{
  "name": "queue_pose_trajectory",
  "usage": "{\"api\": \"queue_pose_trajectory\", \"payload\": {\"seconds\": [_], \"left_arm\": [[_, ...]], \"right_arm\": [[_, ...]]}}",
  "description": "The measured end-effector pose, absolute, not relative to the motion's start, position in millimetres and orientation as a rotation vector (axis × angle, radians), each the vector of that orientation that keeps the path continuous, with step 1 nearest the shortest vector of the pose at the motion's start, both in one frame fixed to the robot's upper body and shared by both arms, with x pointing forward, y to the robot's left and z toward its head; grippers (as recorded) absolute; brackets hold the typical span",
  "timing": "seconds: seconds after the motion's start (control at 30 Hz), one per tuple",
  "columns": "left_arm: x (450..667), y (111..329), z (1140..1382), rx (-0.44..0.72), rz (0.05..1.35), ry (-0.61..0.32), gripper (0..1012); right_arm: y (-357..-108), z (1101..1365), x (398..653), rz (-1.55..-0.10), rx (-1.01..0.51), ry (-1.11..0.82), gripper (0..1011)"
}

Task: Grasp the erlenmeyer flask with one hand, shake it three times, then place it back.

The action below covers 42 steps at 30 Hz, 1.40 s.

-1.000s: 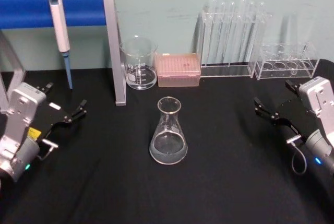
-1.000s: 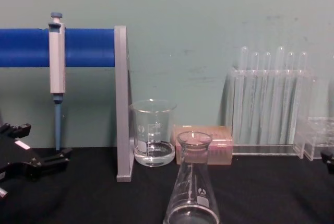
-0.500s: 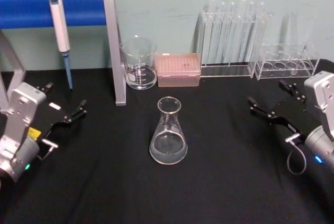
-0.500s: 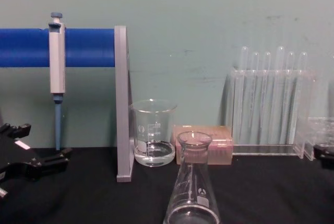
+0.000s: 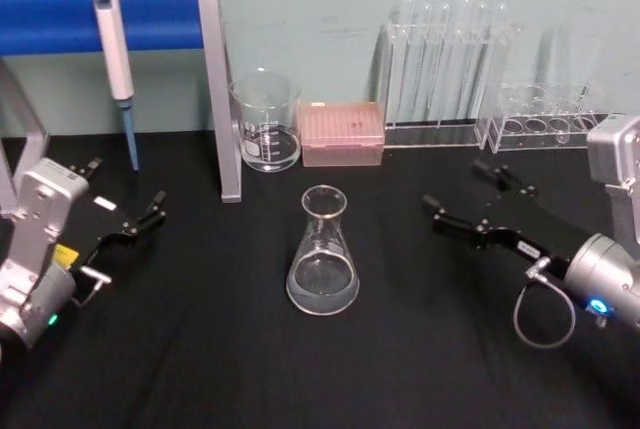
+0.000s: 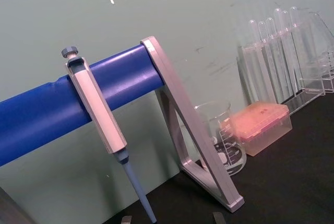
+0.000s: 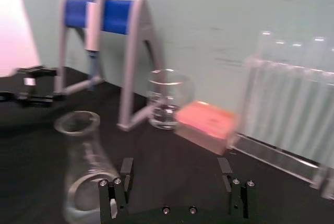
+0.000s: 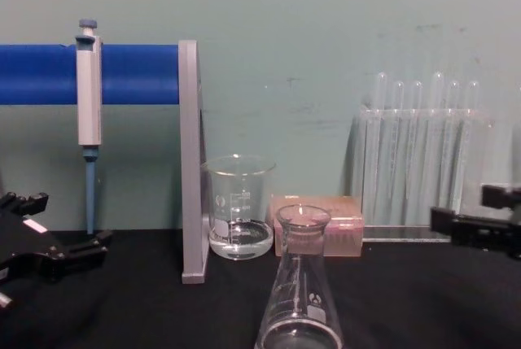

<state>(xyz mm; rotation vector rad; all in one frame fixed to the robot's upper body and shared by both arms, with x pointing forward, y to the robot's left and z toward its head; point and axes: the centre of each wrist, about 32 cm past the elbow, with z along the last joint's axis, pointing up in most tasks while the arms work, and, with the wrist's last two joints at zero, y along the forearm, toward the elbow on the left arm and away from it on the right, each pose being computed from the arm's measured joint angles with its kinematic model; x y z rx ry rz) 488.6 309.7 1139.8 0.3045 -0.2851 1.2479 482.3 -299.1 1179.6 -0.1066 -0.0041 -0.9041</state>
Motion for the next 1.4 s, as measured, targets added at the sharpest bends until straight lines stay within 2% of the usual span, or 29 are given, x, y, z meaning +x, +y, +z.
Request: {"api": "queue_pose_trajectory", "payload": {"seconds": [0.57, 1.4], "left_arm": [[488.6, 309.7, 1139.8, 0.304, 1.248, -0.285, 1001], [488.6, 309.7, 1139.8, 0.304, 1.248, -0.285, 1001]], "right_arm": [[-264.9, 1176.6, 481.9, -0.683, -0.108, 0.057, 1000], [-226.5, 1161.8, 512.2, -0.619, -0.137, -0.012, 1000]]}}
